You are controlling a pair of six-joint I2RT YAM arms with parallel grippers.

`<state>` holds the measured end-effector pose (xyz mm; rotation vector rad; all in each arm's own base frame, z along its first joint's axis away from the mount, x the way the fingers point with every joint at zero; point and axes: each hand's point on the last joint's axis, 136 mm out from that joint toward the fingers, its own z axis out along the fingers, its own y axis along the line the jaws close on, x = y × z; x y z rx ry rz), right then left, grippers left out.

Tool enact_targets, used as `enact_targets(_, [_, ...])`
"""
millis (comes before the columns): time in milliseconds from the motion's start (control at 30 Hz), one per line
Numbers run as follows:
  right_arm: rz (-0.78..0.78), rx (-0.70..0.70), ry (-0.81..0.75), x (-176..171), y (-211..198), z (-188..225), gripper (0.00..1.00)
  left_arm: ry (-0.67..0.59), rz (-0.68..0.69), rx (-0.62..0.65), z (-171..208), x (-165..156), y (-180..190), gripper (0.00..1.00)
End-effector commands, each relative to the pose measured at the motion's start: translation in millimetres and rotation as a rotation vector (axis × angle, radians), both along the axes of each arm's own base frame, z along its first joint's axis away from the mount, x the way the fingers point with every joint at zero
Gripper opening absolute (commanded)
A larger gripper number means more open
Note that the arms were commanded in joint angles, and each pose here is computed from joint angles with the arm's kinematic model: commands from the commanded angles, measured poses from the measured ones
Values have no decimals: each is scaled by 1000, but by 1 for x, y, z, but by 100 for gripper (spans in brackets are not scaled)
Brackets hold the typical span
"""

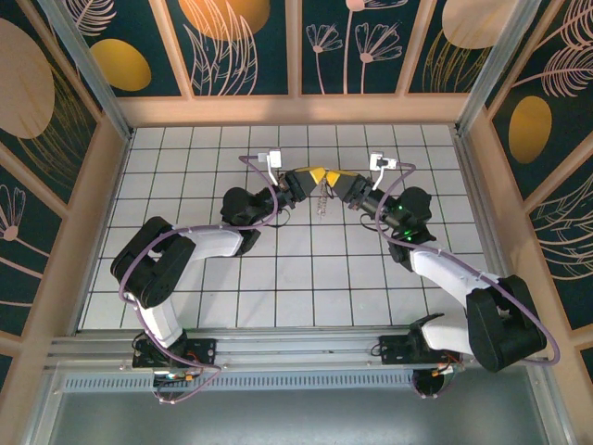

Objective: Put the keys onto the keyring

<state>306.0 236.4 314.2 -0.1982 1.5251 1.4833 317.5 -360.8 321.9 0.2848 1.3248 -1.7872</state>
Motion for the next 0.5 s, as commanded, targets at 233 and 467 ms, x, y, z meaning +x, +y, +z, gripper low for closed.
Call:
enact_targets(233, [-8,28,-52,-7,-2,14,17,-63,-1,-58,20,-6,5,0])
enact_targets(467, [0,33,-60,-2,2,19,17,-60,-4,-58,20,-6,4,0])
